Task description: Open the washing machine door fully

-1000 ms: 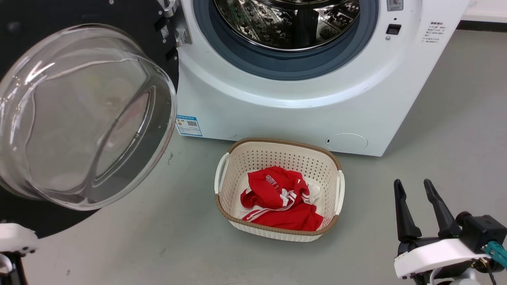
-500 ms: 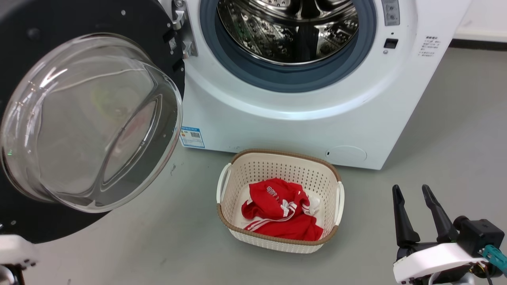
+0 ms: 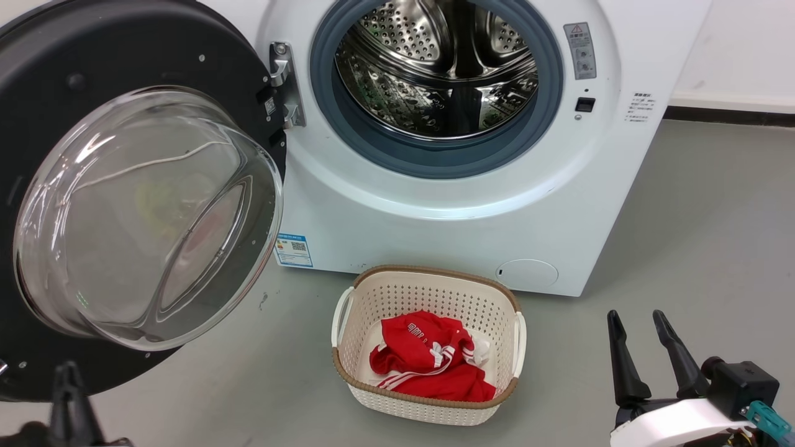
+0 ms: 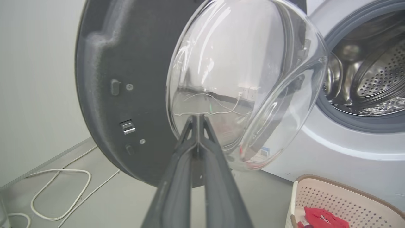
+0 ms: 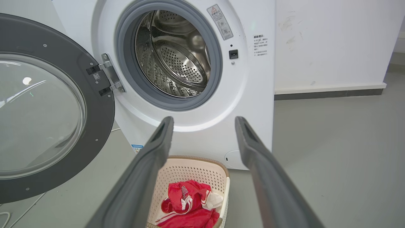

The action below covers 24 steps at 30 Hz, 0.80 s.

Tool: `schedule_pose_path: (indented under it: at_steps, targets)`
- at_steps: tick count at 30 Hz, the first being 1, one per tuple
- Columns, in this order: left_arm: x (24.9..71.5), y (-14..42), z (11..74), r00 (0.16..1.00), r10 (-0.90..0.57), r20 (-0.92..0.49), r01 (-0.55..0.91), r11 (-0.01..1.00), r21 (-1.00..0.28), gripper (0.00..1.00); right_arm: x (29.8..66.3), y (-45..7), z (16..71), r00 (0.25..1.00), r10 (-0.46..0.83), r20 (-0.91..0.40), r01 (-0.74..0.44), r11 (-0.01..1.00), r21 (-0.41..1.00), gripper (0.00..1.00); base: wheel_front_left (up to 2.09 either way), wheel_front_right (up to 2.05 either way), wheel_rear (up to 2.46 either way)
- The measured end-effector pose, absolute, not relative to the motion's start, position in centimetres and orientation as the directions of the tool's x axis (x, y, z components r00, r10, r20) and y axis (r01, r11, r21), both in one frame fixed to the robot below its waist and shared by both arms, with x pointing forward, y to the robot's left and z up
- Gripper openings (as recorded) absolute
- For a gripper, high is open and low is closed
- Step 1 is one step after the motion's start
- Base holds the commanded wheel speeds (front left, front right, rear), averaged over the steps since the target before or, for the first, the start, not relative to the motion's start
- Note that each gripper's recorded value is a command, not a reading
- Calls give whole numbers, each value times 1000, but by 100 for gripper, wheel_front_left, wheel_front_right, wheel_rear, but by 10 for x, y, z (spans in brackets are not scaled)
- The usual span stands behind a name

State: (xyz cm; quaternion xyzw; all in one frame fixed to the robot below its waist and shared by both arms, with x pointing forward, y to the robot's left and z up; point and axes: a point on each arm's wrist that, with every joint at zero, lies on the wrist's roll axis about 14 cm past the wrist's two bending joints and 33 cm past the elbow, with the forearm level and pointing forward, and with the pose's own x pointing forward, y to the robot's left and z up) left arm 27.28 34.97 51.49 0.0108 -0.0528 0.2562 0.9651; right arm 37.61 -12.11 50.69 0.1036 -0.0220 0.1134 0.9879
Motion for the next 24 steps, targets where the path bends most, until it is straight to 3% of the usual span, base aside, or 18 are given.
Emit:
schedule_pose_path:
  at_steps: [1, 7, 16, 24]
  targets:
    - [275, 342, 514, 872, 478, 106, -479, 878, -15, 99, 375, -121, 507, 973, 220, 68, -229, 953, 199, 100, 0, 0, 0]
    - [284, 314, 519, 904, 409, 123, -410, 912, -18, 100, 372, -123, 510, 974, 216, 75, -226, 954, 197, 100, 0, 0, 0]
    - [316, 238, 530, 971, 178, 161, -179, 984, -8, 100, 365, -135, 519, 978, 185, 95, -198, 968, 155, 100, 0, 0, 0]
    - [347, 191, 551, 974, 31, 223, -32, 1000, 0, 100, 359, -153, 531, 983, 138, 117, -151, 983, 103, 100, 0, 0, 0]
